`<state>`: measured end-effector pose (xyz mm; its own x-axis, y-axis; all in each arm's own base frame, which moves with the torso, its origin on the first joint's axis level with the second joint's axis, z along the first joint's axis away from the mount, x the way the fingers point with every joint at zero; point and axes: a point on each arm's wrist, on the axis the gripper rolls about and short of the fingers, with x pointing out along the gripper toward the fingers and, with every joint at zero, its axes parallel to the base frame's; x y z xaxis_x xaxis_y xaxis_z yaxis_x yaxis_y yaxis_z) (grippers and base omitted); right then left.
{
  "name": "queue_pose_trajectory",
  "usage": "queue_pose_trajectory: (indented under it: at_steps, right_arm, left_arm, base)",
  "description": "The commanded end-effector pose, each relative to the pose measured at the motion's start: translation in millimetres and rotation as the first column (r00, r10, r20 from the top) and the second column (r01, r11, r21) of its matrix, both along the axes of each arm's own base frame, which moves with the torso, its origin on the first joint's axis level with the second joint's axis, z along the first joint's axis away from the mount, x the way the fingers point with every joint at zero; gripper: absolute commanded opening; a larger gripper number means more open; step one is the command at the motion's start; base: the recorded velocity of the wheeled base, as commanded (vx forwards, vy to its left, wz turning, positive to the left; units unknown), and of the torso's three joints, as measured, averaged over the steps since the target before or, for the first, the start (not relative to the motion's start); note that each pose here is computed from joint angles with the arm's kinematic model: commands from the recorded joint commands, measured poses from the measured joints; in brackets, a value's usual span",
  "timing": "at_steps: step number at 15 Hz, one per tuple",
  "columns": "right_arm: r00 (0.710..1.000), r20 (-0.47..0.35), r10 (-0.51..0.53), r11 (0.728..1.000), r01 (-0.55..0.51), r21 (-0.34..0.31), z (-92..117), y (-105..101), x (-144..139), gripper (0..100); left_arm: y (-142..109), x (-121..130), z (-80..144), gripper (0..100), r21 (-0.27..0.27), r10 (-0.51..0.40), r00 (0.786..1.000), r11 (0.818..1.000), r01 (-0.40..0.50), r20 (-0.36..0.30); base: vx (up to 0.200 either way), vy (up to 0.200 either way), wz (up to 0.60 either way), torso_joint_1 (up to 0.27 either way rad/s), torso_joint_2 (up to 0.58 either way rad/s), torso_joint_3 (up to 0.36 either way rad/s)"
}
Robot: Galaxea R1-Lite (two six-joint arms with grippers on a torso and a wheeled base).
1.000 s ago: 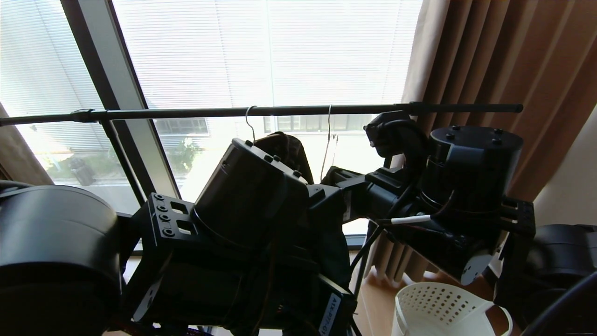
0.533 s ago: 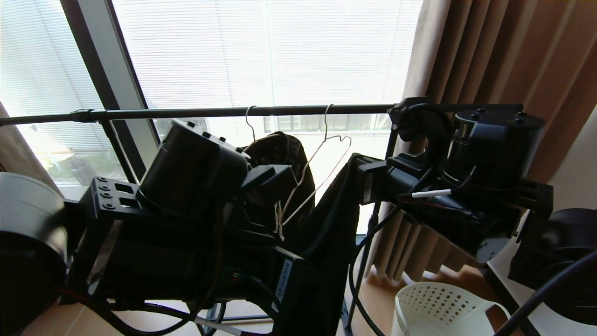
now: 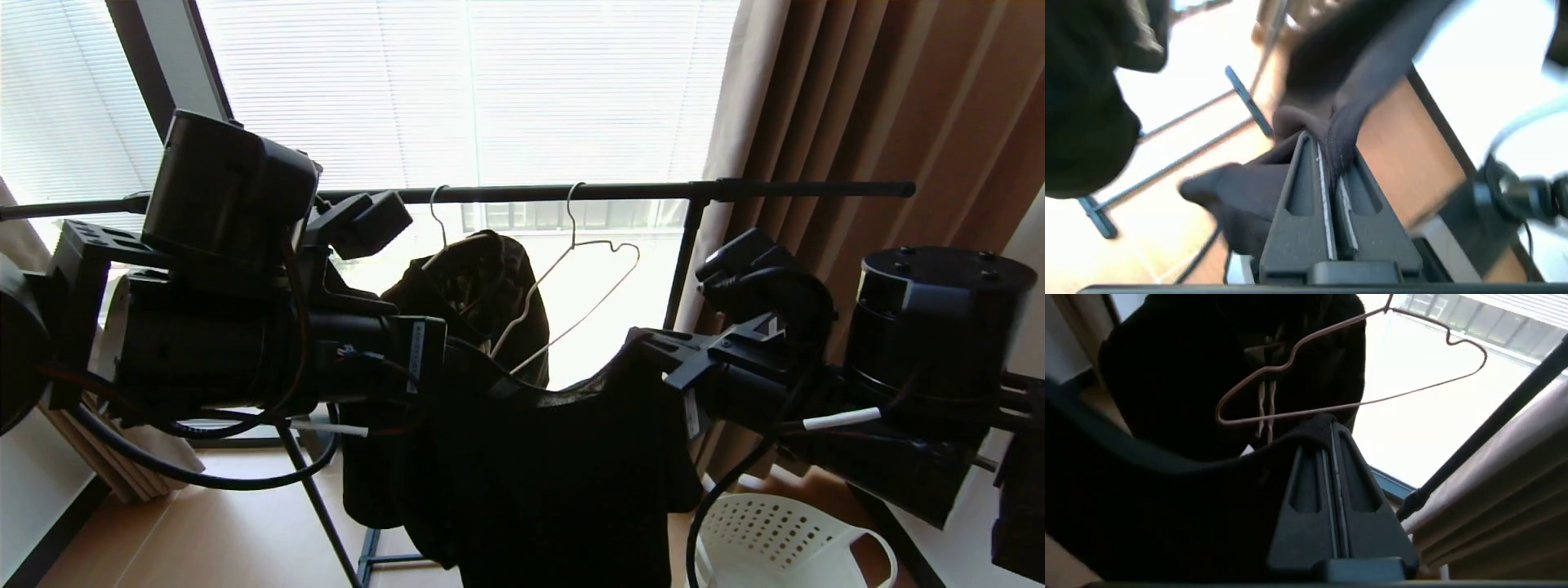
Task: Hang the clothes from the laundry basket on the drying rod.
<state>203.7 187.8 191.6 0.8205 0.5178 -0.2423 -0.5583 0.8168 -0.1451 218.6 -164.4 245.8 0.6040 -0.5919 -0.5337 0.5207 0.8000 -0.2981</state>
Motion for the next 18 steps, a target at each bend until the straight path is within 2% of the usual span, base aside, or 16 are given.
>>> queue_pose_trajectory:
  at_steps: [1,3,6,7,11,12,18]
  right_arm:
    - [0.994,-0.016,0.110,0.993,-0.111,-0.043,-9,-3,-23,0]
    - [0.991,-0.006,0.130,0.987,-0.130,-0.097,-15,-3,-25,0]
    - [0.991,-0.007,0.133,0.986,-0.133,-0.105,-16,-3,-25,0]
    - [0.991,-0.015,0.132,0.985,-0.133,-0.114,-19,-3,-25,0]
    - [0.989,-0.014,0.150,0.973,-0.150,-0.176,-27,-5,-27,0]
    - [0.988,-0.022,0.150,0.971,-0.152,-0.182,-30,-3,-25,100]
    - [0.980,-0.037,0.194,0.944,-0.197,-0.263,-43,-5,-27,100]
  left_arm:
    - [-5,6,4,0,-0.021,0.000,1.000,1.000,0.001,0.028]
    - [-13,9,7,0,-0.035,-0.013,0.999,0.999,0.014,0.044]
    - [-18,10,6,0,-0.034,-0.026,0.999,0.999,0.027,0.041]
    - [-21,9,12,0,-0.058,-0.027,0.998,0.998,0.031,0.058]
    - [-24,7,22,0,-0.081,-0.037,0.996,0.996,0.044,0.086]
    - [-24,7,25,0,-0.086,-0.037,0.995,0.995,0.046,0.096]
    - [-25,7,33,0,-0.103,-0.038,0.992,0.993,0.050,0.117]
  base:
    - [0.000,0.000,0.00,0.000,0.00,0.000]
    - [0.000,0.000,0.00,0.000,0.00,0.000]
    - [0.000,0.000,0.00,0.000,0.00,0.000]
    - [0.000,0.000,0.00,0.000,0.00,0.000]
    - [0.000,0.000,0.00,0.000,0.00,0.000]
    - [0.000,0.000,0.00,0.000,0.00,0.000]
    - [0.000,0.000,0.00,0.000,0.00,0.000]
